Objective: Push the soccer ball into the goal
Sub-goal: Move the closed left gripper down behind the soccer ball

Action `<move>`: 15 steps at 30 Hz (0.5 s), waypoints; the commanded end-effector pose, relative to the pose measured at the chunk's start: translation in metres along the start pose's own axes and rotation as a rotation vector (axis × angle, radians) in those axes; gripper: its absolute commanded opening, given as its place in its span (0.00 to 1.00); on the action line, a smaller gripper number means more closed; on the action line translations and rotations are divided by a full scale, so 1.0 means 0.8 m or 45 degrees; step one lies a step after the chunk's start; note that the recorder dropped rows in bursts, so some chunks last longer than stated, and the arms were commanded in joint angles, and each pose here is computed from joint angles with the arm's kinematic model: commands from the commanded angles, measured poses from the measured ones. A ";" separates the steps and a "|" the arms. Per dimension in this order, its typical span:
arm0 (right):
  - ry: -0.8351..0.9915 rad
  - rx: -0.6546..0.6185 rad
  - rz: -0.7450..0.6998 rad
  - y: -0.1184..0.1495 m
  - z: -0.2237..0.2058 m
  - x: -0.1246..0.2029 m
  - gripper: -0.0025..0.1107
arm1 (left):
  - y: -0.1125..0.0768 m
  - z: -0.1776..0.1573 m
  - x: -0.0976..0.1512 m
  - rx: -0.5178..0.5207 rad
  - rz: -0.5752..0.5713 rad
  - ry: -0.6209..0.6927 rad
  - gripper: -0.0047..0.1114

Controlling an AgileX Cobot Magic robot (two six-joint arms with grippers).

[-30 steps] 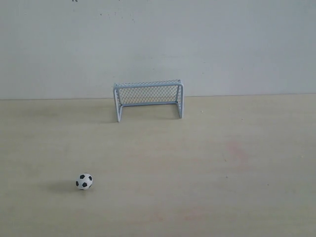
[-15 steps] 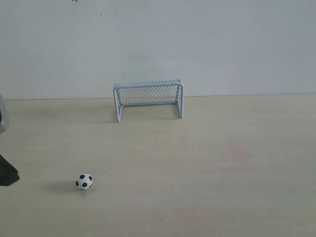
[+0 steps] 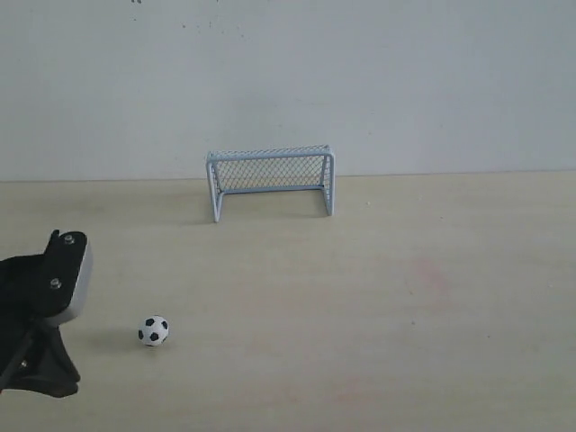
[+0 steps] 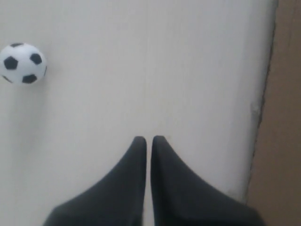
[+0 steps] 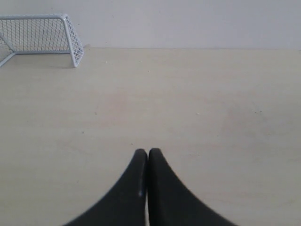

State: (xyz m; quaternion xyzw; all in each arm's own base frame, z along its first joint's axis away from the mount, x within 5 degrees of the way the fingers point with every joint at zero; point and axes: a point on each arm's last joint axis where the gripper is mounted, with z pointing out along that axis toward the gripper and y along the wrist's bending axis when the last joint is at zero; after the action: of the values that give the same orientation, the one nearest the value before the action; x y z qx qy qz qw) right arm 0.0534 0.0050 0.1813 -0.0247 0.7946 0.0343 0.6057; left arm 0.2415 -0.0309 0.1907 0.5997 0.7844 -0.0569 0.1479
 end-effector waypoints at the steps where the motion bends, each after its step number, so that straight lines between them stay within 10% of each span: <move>1: -0.009 0.001 -0.004 0.000 0.000 -0.001 0.02 | 0.010 -0.004 0.022 -0.061 0.320 0.283 0.08; 15: -0.009 0.001 -0.004 0.000 0.000 -0.001 0.02 | 0.035 0.010 0.027 -0.200 0.619 0.460 0.08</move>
State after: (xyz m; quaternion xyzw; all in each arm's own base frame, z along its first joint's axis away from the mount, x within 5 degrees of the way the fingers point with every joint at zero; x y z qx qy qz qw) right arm 0.0533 0.0050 0.1809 -0.0248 0.7958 0.0343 0.6041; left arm 0.2606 0.0005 0.1850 0.7465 0.6443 0.1530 0.0647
